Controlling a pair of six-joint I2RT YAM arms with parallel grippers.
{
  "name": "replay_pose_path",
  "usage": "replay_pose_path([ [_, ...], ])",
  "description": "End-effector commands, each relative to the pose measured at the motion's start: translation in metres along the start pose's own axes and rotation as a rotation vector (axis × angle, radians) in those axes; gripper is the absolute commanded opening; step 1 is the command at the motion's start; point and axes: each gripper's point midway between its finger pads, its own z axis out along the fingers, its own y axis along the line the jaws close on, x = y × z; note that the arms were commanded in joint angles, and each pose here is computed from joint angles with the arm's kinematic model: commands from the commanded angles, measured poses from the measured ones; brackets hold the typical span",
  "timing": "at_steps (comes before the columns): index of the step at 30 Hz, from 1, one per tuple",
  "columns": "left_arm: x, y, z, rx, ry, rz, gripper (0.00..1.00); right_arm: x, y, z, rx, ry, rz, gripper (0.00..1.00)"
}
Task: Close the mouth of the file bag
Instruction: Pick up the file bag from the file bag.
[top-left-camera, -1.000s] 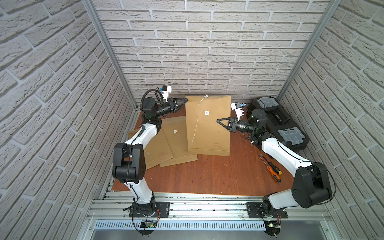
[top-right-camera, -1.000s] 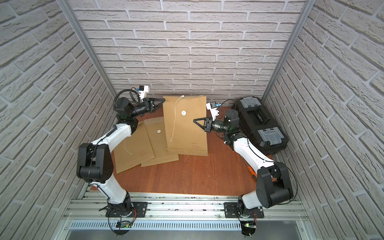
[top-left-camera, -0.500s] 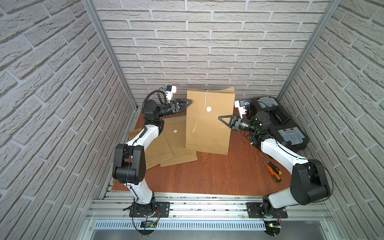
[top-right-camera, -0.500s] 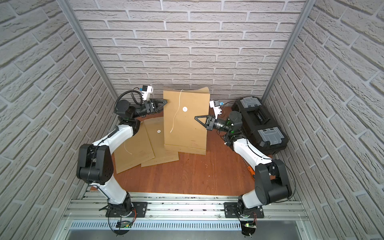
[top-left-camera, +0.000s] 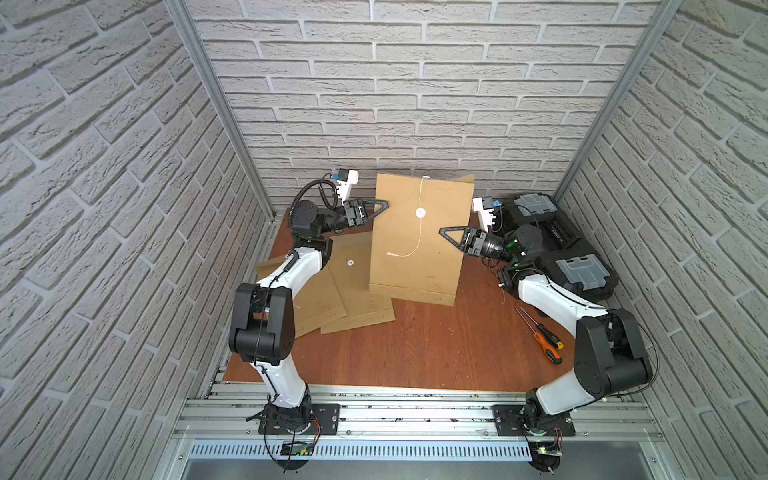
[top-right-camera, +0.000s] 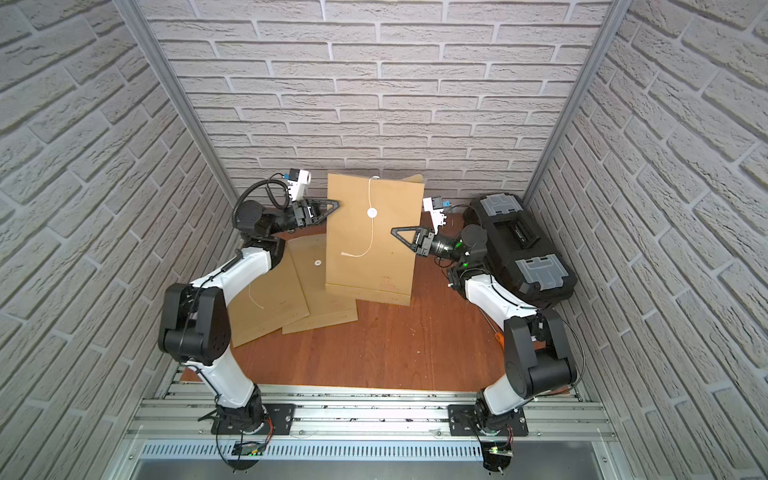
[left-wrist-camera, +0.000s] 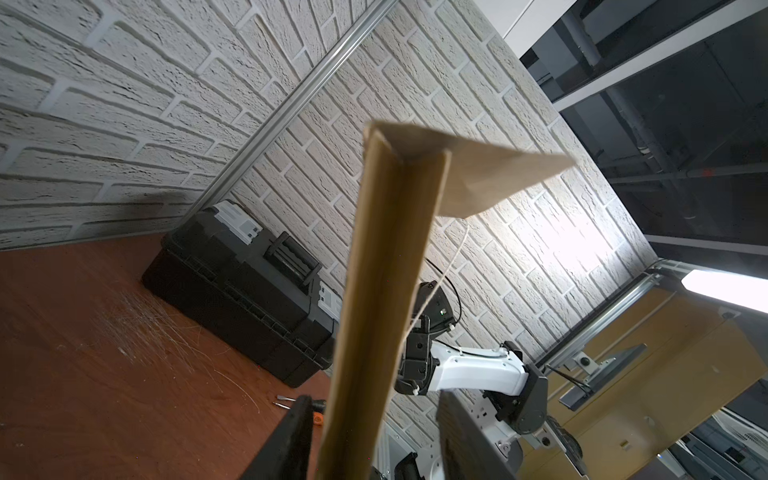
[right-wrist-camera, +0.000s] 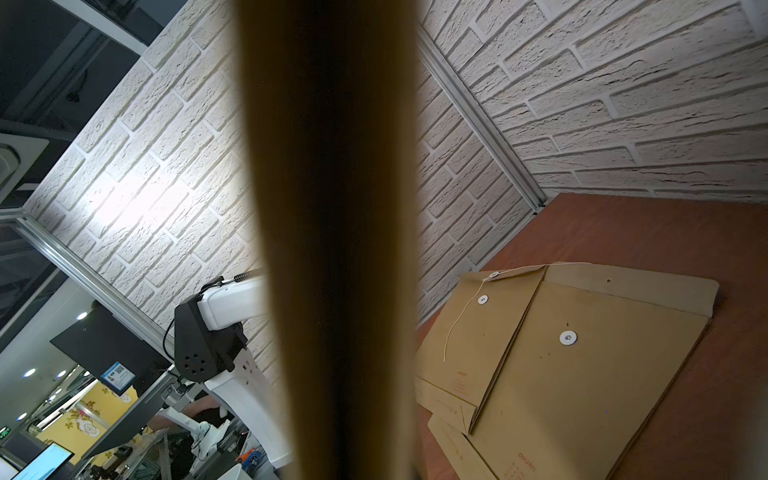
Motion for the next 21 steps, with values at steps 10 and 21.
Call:
replay_pose_path([
  [10,0.024,-0.004,0.016,0.040,0.092,0.069,0.40,-0.017,0.015,0.002,-0.032,-0.022,-0.072,0.03],
  [21,0.013,0.003,0.011,-0.062,0.075,0.121,0.18,-0.009,0.006,0.001,0.005,0.003,-0.059,0.03],
])
